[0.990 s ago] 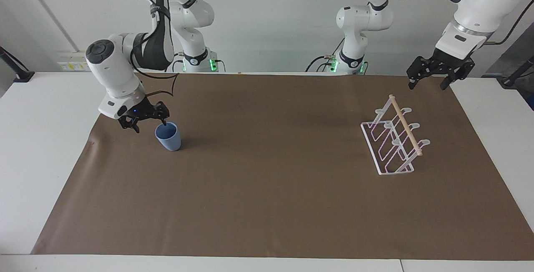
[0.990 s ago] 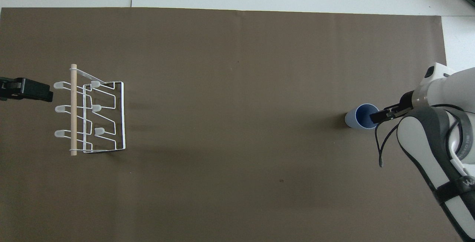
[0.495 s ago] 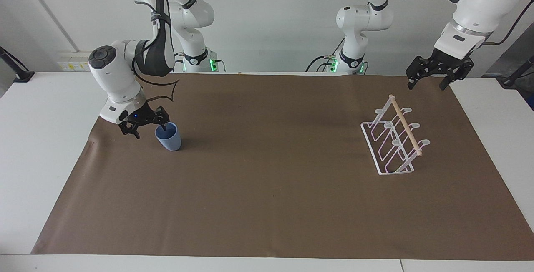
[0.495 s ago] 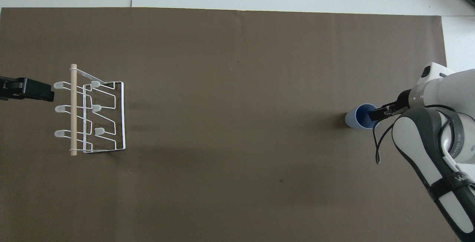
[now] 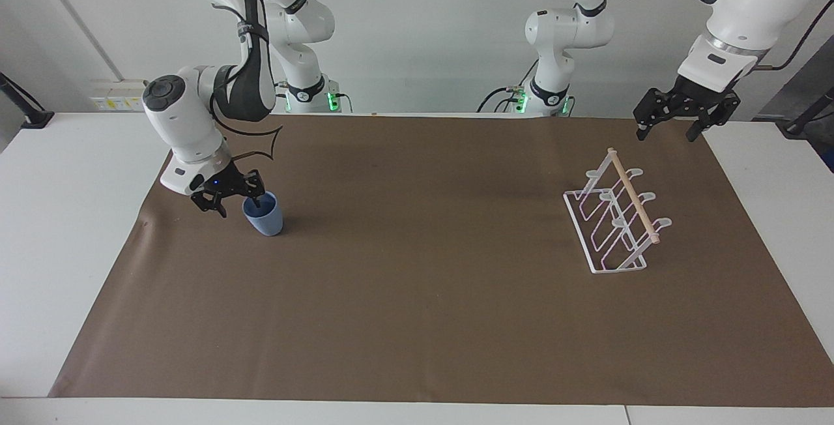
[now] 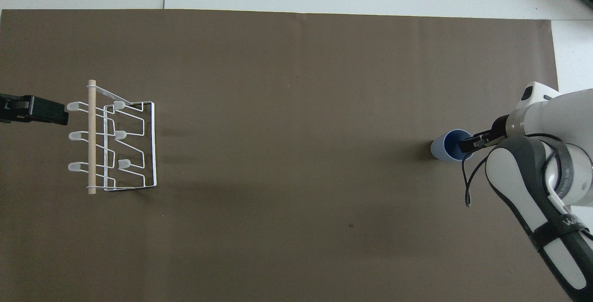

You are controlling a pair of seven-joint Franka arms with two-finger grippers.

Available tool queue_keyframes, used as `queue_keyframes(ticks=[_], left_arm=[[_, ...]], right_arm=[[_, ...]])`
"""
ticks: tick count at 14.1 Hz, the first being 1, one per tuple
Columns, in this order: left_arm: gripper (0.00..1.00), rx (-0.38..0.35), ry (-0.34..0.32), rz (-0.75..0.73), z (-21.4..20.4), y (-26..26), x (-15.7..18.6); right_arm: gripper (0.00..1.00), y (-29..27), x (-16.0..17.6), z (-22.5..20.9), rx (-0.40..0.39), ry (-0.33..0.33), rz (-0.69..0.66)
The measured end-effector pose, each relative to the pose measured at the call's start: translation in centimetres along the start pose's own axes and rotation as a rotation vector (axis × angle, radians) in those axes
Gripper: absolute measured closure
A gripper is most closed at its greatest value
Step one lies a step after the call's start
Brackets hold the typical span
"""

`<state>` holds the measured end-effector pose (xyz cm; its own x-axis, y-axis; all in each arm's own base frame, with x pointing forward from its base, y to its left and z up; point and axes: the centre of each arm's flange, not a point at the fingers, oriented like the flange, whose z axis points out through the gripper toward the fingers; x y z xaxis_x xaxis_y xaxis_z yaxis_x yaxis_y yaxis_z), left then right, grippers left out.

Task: Hang cup on cup holder
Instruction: 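Reach the right gripper to the blue cup rim and grasp it, then lift the cup with the right gripper while the left gripper approaches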

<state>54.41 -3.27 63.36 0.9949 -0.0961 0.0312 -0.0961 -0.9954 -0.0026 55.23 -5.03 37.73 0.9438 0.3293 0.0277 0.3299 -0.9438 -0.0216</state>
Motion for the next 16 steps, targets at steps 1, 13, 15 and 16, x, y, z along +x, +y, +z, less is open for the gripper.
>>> queue_keyframes(ticks=[1, 13, 15, 16], left_arm=[[0.00, 0.000, 0.001, 0.000, 0.0, 0.0, 0.0], [0.00, 0.000, 0.018, 0.013, -0.1, 0.7, 0.2], [0.00, 0.000, 0.019, 0.014, -0.1, 0.8, 0.2], [0.00, -0.002, 0.018, 0.019, -0.1, 1.1, 0.2]], right_arm=[[0.30, 0.0, 0.0, 0.3, 0.000, 0.000, 0.001], [0.96, -0.5, 1.5, -2.5, 0.071, 0.004, 0.027], [0.96, -1.6, 2.5, -5.1, 0.141, 0.017, 0.036], [0.96, -2.3, 2.8, -6.3, 0.180, 0.023, 0.039]])
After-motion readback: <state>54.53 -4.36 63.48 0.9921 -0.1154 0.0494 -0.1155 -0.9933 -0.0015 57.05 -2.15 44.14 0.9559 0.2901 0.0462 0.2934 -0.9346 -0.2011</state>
